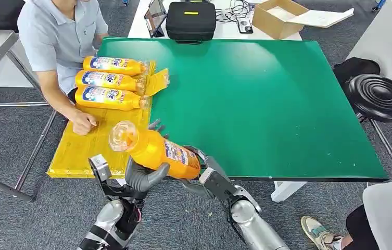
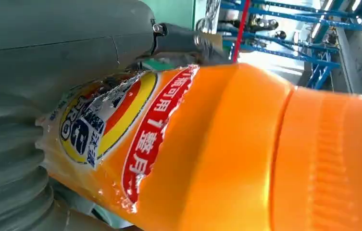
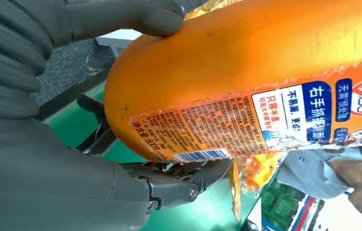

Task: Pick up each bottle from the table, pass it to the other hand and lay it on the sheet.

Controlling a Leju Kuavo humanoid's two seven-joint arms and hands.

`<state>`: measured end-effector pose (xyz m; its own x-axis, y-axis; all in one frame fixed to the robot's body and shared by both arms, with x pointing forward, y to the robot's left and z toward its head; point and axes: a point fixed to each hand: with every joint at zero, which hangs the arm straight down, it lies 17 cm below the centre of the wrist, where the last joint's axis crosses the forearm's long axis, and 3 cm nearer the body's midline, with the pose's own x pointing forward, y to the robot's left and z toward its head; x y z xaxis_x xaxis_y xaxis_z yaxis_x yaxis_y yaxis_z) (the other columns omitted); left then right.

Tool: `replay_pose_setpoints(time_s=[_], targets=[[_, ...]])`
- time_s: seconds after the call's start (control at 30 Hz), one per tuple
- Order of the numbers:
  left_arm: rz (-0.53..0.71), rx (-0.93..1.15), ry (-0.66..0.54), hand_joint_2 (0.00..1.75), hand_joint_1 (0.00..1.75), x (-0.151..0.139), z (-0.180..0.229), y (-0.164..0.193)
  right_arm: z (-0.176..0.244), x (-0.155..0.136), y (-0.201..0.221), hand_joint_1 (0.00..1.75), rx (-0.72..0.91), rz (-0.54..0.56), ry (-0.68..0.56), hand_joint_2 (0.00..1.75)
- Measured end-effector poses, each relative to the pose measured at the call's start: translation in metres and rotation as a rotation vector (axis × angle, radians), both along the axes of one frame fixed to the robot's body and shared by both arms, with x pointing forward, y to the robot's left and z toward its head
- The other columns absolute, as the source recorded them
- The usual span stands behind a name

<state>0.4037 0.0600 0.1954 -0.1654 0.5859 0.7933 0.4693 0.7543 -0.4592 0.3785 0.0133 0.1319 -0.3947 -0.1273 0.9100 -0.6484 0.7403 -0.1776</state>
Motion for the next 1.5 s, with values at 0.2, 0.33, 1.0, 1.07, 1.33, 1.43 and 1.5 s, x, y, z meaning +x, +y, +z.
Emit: replay_pose_setpoints(time_s=[0.2, 0.33, 1.0, 1.07, 1.33, 1.43, 1.5], targets=[[0.005, 0.056, -0.011, 1.75, 1.75, -0.001, -0.005, -0.003, -0.005, -0.003, 0.002, 1.71, -0.001, 0.022, 0.021, 1.75], [-0.012, 0.066, -0.01, 1.75, 1.75, 0.0, -0.008, -0.005, -0.006, -0.004, 0.002, 1.08, -0.001, 0.026, 0.023, 1.75], [-0.101, -0.128, 0.108, 1.75, 1.75, 0.031, -0.003, 0.023, 0.043, -0.027, 0.018, 0.0, 0.069, 0.036, -0.096, 0.0], [-0.107, -0.159, 0.134, 1.75, 1.75, 0.034, -0.006, 0.026, 0.048, -0.028, 0.019, 0.0, 0.077, 0.036, -0.108, 0.0], [0.191, -0.089, 0.2, 1.75, 1.75, 0.092, -0.037, 0.107, 0.074, -0.022, 0.016, 0.0, 0.158, -0.051, -0.144, 0.0], [0.367, 0.037, 0.139, 1.75, 1.75, 0.099, -0.036, 0.145, 0.073, -0.016, 0.008, 0.0, 0.17, -0.1, -0.135, 0.0], [0.456, 0.169, 0.103, 1.75, 1.75, 0.097, -0.032, 0.157, 0.07, -0.007, -0.005, 0.0, 0.179, -0.167, -0.124, 0.0]])
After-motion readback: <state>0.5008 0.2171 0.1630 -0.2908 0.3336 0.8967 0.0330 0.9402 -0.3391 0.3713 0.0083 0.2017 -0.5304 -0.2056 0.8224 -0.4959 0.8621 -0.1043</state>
